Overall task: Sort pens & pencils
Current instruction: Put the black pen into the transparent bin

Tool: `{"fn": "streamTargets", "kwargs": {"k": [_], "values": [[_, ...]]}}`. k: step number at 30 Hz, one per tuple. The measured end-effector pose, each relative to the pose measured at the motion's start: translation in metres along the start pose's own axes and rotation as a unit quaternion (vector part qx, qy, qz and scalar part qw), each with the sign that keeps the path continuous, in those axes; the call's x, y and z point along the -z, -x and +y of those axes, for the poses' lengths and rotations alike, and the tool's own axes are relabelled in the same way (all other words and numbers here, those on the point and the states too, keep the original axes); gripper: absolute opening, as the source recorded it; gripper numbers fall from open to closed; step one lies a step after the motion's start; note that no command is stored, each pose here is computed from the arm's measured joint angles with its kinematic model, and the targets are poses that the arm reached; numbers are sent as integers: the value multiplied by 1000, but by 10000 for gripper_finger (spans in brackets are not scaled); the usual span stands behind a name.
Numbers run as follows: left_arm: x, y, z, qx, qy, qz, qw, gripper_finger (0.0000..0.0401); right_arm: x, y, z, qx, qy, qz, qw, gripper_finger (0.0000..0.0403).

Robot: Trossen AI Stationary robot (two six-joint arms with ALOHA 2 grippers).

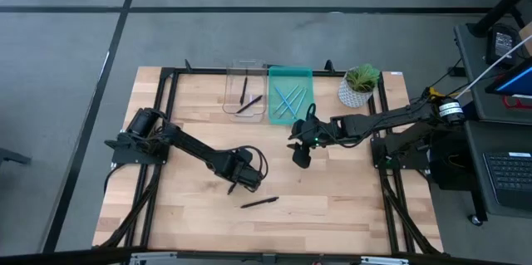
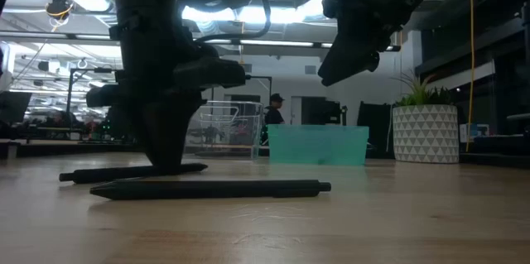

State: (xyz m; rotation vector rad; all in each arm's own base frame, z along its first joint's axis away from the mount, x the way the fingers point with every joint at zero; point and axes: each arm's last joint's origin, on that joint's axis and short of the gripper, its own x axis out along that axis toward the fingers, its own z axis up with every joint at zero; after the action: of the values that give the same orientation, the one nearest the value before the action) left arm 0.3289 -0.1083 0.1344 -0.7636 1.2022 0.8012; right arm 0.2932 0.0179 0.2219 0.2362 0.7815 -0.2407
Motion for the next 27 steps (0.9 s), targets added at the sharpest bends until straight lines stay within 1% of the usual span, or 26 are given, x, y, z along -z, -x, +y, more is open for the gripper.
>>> {"fn": "streamTargets", "kwargs": {"k": [3, 7, 11, 16, 18, 19, 24, 27], "values": [[0, 0, 0, -1, 0, 0, 1000, 18, 0, 0, 1, -15, 0, 6, 1000, 180], [-3, 0, 1, -1, 7, 8, 1000, 16, 1, 0, 3, -45, 0, 17, 999, 180], [-4, -1, 2, -3, 16, 9, 1000, 16, 1, 0, 3, -48, 1, 19, 999, 180], [-6, 11, 3, 14, 17, 10, 1000, 16, 1, 0, 3, -47, 2, 19, 999, 180], [-9, 23, 7, 25, 10, 12, 1000, 16, 1, 0, 3, -47, 4, 19, 999, 180], [-12, 32, 7, 40, 8, 7, 999, 16, 1, 0, 3, -47, 4, 19, 999, 180], [-28, 67, 19, 76, -15, -35, 996, 16, 2, 0, 2, -45, 5, 24, 999, 180], [-44, 95, 35, 87, -17, -68, 994, 16, 3, 0, 2, -44, 16, 29, 999, 180]]}}
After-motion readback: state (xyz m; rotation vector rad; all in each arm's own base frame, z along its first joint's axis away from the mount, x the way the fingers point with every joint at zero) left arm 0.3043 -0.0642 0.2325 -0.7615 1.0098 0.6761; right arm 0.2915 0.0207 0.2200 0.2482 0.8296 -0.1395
